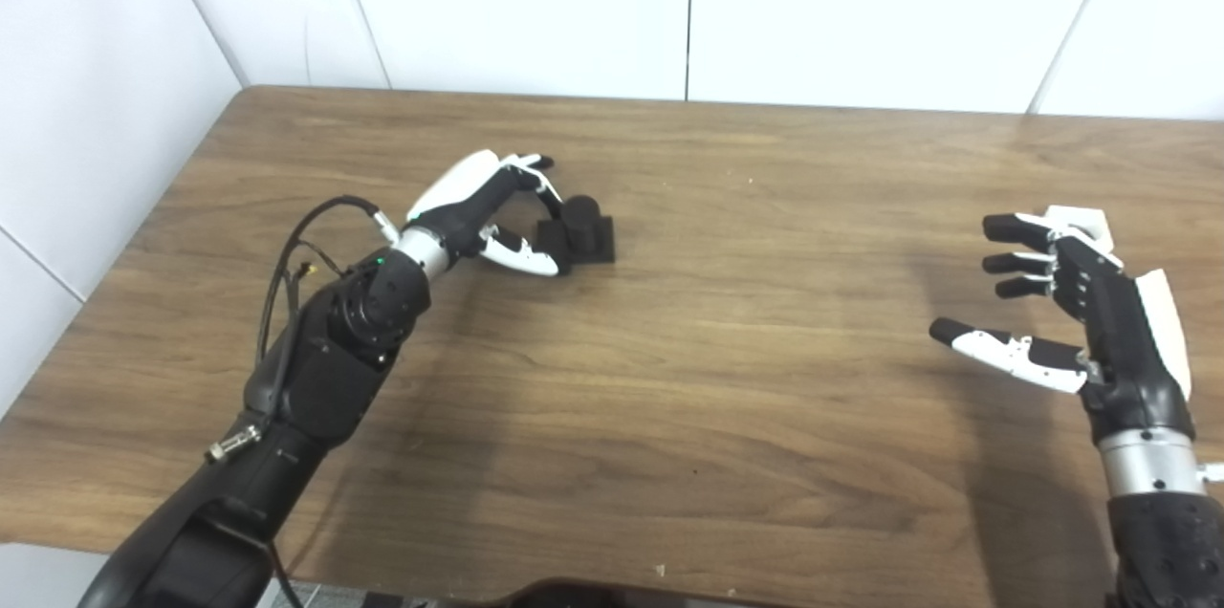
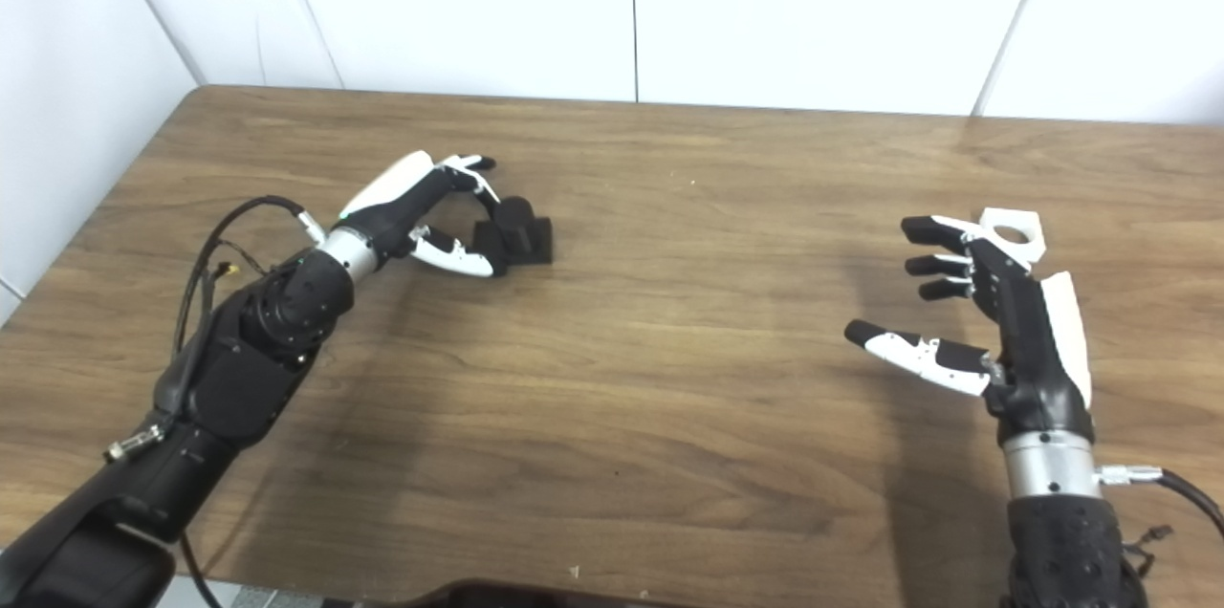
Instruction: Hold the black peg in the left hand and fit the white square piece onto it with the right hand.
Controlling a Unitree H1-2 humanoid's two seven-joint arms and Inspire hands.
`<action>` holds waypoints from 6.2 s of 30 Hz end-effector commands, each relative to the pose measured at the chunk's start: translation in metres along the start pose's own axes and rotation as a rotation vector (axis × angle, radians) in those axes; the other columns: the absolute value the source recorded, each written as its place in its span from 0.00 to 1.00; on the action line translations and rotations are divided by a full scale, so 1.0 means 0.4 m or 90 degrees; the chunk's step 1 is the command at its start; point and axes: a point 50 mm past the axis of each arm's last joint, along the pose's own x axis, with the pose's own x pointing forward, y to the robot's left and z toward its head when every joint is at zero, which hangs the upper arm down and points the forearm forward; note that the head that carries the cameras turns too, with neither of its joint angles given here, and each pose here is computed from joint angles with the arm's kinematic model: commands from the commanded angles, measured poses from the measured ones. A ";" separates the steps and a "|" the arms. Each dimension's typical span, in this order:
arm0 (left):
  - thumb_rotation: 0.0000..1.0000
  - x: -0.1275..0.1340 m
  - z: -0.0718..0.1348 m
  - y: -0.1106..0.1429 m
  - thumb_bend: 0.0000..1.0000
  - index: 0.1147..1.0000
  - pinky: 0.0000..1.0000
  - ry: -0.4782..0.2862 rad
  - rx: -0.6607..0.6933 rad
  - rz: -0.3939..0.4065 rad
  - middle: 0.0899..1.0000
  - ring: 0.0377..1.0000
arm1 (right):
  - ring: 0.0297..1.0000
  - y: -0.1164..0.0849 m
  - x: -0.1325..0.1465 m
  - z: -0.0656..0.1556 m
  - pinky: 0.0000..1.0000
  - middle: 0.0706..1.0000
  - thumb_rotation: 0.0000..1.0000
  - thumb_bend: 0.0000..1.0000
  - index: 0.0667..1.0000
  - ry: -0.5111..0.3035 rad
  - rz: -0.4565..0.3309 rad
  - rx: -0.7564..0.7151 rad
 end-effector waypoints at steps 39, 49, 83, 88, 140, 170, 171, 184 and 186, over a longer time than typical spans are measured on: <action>0.08 -0.071 0.149 -0.187 0.52 0.43 1.00 -0.158 -0.028 -0.155 0.98 1.00 | 0.65 -0.007 0.023 0.030 0.58 0.72 0.02 0.69 0.69 -0.064 -0.016 -0.001; 0.07 -0.124 0.076 -0.124 0.52 0.42 0.99 -0.156 -0.018 -0.144 0.97 1.00 | 0.65 0.071 0.025 0.062 0.57 0.72 0.08 0.66 0.70 -0.068 -0.014 -0.002; 0.05 -0.140 0.048 -0.116 0.52 0.42 0.90 -0.173 -0.019 -0.154 0.95 1.00 | 0.74 -0.186 0.367 0.165 0.56 0.78 0.16 0.71 0.72 -0.053 -0.012 -0.406; 0.05 -0.144 0.047 -0.115 0.52 0.42 0.91 -0.172 -0.020 -0.154 0.95 1.00 | 0.77 -0.243 0.433 0.177 0.59 0.81 0.18 0.71 0.74 -0.025 0.008 -0.484; 0.05 -0.150 0.032 -0.130 0.52 0.42 1.00 -0.140 0.007 -0.167 0.95 1.00 | 1.00 -0.303 0.516 -0.013 0.93 0.98 0.37 0.99 0.82 0.252 0.308 -0.549; 0.06 -0.169 0.038 -0.138 0.52 0.42 0.99 -0.120 0.005 -0.171 0.96 1.00 | 0.85 -0.227 0.480 -0.154 0.76 0.84 0.20 0.75 0.66 0.205 0.248 -0.547; 0.06 -0.169 0.037 -0.138 0.52 0.42 0.99 -0.120 0.006 -0.171 0.95 1.00 | 0.84 -0.226 0.479 -0.156 0.75 0.83 0.19 0.75 0.65 0.201 0.245 -0.548; 0.06 -0.172 0.033 -0.136 0.52 0.42 1.00 -0.117 0.003 -0.173 0.96 1.00 | 0.82 -0.210 0.461 -0.181 0.77 0.77 0.14 0.51 0.45 0.181 0.206 -0.539; 0.06 -0.172 0.034 -0.136 0.52 0.42 1.00 -0.117 0.005 -0.173 0.96 1.00 | 0.81 -0.209 0.459 -0.183 0.77 0.77 0.14 0.51 0.45 0.180 0.207 -0.543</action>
